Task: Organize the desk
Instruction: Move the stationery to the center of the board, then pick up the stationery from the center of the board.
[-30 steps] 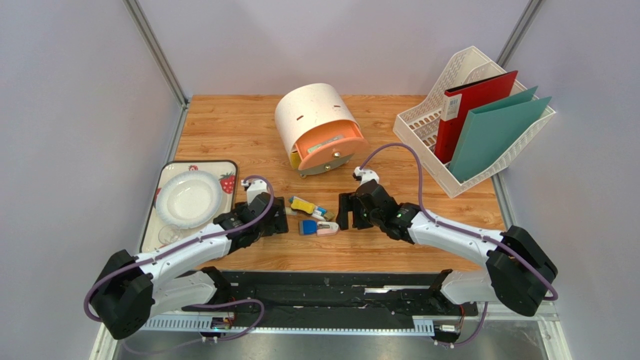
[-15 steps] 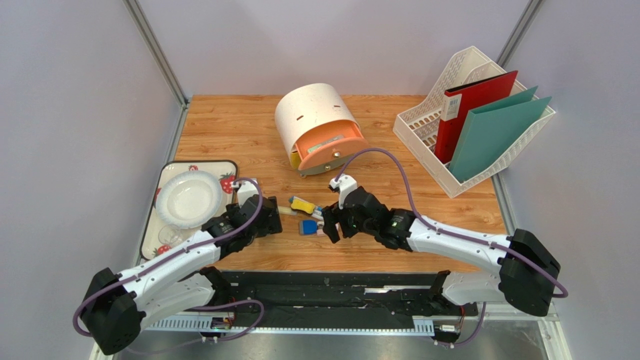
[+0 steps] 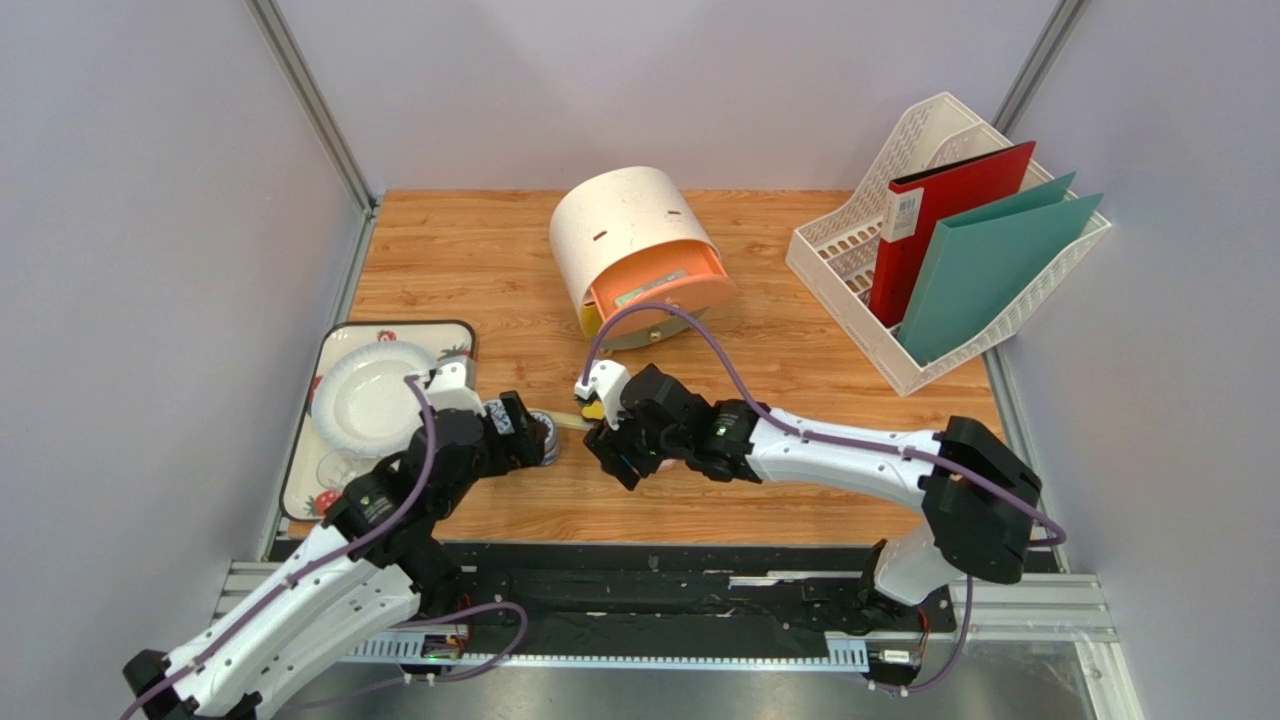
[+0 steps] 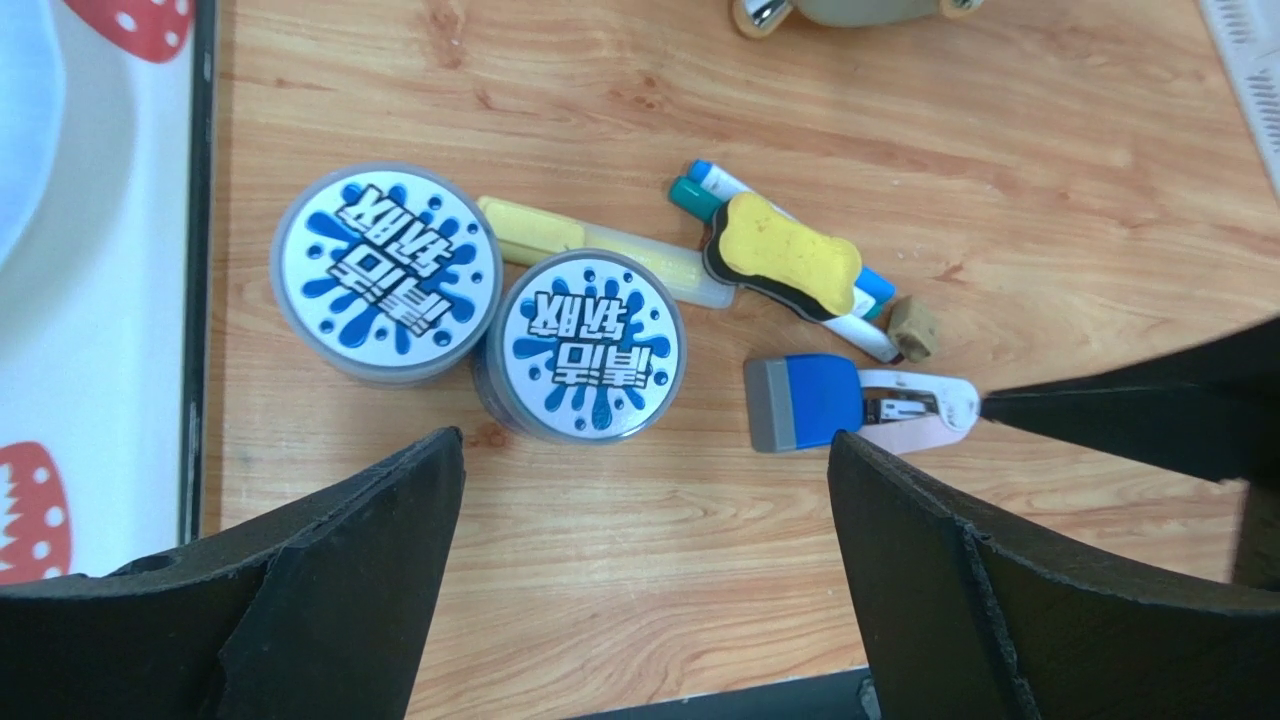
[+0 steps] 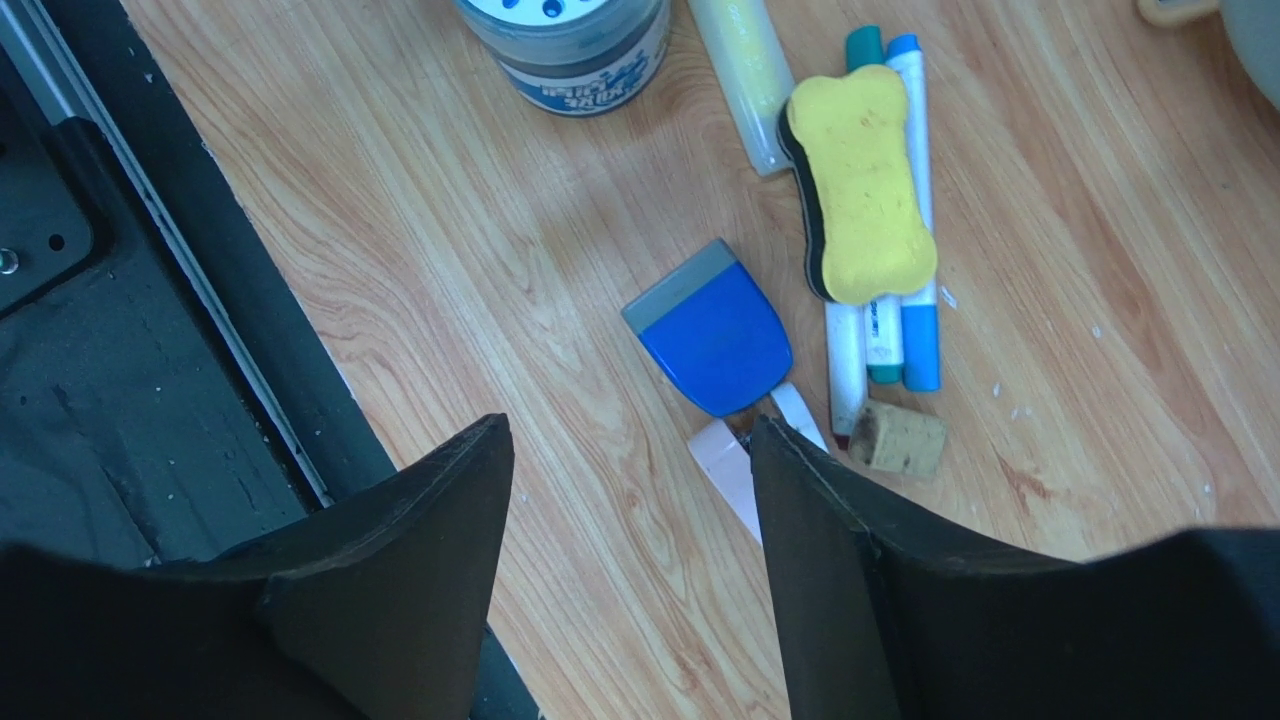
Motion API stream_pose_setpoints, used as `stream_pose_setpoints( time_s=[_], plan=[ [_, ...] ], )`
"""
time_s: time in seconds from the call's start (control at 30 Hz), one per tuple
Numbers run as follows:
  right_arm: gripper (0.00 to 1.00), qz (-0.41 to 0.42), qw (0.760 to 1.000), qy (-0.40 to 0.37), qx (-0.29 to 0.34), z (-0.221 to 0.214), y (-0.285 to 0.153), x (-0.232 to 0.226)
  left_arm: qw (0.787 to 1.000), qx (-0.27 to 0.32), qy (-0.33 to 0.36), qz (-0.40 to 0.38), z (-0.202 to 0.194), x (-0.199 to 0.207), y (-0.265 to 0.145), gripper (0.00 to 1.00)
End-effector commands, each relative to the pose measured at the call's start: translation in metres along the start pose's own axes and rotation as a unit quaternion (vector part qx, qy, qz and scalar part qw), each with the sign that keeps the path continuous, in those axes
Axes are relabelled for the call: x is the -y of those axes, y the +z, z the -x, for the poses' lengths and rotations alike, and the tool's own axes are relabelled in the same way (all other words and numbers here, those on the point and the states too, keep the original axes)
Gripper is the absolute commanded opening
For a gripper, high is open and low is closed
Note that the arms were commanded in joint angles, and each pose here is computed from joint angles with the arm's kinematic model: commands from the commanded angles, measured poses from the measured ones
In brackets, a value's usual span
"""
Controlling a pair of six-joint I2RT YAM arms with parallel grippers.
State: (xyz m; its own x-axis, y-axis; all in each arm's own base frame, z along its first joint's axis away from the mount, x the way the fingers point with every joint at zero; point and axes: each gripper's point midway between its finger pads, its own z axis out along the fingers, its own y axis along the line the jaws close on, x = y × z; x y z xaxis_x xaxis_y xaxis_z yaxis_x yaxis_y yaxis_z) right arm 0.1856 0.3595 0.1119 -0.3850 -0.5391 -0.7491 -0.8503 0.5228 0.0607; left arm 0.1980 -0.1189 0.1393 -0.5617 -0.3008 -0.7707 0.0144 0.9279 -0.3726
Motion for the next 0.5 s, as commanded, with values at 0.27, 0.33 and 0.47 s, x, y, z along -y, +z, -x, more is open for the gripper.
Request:
stream_pose_setpoints(
  time_s=[0.27, 0.33, 0.47],
  plan=[
    [0.54, 0.033, 0.995, -0.095, -0.007, 0.032, 0.031, -0.018, 0.999, 0.033, 0.008, 0.028, 0.018, -0.024, -0.031, 0.99],
    [0.54, 0.035, 0.993, -0.112, -0.008, 0.032, 0.033, -0.018, 0.999, 0.035, 0.007, 0.028, 0.018, -0.025, -0.032, 0.99],
    [0.53, 0.035, 0.989, -0.139, -0.023, 0.030, 0.042, -0.015, 0.999, 0.040, 0.006, 0.031, 0.019, -0.026, -0.032, 0.99]
  ],
)
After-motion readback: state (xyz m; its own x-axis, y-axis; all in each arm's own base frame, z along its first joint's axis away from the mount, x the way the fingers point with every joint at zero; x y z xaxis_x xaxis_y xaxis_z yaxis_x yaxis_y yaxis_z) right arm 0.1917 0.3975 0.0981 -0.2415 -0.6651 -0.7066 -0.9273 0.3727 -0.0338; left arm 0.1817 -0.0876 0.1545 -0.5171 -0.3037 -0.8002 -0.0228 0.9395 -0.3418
